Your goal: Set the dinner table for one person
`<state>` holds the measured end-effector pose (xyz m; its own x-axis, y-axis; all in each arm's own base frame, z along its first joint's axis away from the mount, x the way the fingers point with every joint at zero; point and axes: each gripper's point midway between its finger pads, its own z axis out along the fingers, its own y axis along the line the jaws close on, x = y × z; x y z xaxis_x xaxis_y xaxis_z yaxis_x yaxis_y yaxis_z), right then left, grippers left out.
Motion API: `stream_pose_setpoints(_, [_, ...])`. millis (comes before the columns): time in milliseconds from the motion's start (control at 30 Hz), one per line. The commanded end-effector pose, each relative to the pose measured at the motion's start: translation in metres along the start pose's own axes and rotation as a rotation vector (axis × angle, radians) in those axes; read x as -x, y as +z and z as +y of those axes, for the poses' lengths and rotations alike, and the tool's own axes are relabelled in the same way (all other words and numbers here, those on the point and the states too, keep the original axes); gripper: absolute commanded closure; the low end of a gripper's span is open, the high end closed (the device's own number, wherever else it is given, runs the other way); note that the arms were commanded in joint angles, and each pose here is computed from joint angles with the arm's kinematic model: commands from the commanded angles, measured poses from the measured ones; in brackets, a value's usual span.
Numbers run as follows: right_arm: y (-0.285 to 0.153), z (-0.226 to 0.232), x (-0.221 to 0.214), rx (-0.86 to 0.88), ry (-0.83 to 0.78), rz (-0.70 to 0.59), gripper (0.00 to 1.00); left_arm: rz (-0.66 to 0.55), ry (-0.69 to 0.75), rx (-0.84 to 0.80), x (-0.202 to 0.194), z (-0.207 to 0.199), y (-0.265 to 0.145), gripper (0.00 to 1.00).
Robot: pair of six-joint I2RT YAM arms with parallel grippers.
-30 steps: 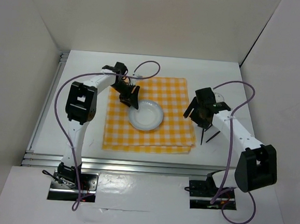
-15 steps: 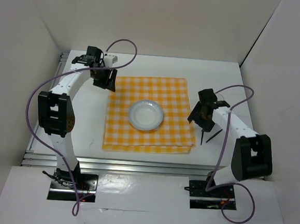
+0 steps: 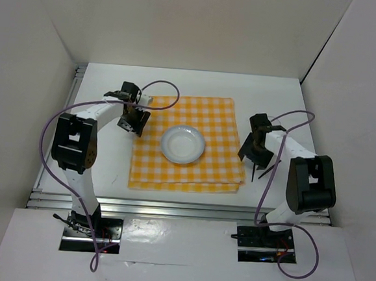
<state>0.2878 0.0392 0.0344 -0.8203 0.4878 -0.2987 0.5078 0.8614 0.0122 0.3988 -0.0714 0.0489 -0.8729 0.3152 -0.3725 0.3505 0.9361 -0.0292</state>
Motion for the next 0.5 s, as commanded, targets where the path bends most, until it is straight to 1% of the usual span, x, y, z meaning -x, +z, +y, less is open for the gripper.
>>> stream_pose_setpoints(0, [-0.003,-0.01,0.003,0.01,0.019,-0.024,0.24,-0.006,0.033,0.072,-0.004,0.017,0.008,0.34])
stream_pose_setpoints(67, [0.0,-0.012,0.002,0.015,0.02,-0.017,0.24,-0.001,0.033,0.103,-0.004,0.023,0.015,0.34])
stream_pose_setpoints(100, [0.0,-0.011,0.005,0.022,0.01,-0.027,0.27,0.013,0.032,0.1,-0.007,0.023,0.02,0.34])
stream_pose_setpoints(167, [0.002,-0.011,0.003,0.016,0.008,-0.02,0.29,-0.011,0.034,0.114,-0.001,0.026,0.02,0.34])
stream_pose_setpoints(267, [0.008,-0.016,0.009,-0.006,0.008,-0.033,0.34,0.011,0.041,0.106,-0.006,0.022,0.028,0.34])
stream_pose_setpoints(367, [0.013,-0.022,0.015,-0.011,0.009,-0.04,0.4,0.006,0.041,0.117,-0.002,0.024,0.031,0.34])
stream_pose_setpoints(400, [0.013,-0.024,0.017,-0.014,0.018,-0.04,0.4,0.006,0.041,0.117,-0.002,0.024,0.031,0.34])
stream_pose_setpoints(433, [0.013,-0.021,0.018,0.004,-0.002,-0.04,0.42,-0.003,0.051,0.119,0.001,0.025,0.029,0.34])
stream_pose_setpoints(467, [0.017,-0.022,0.019,0.009,0.011,-0.035,0.43,0.008,0.051,0.116,-0.001,0.025,0.033,0.34])
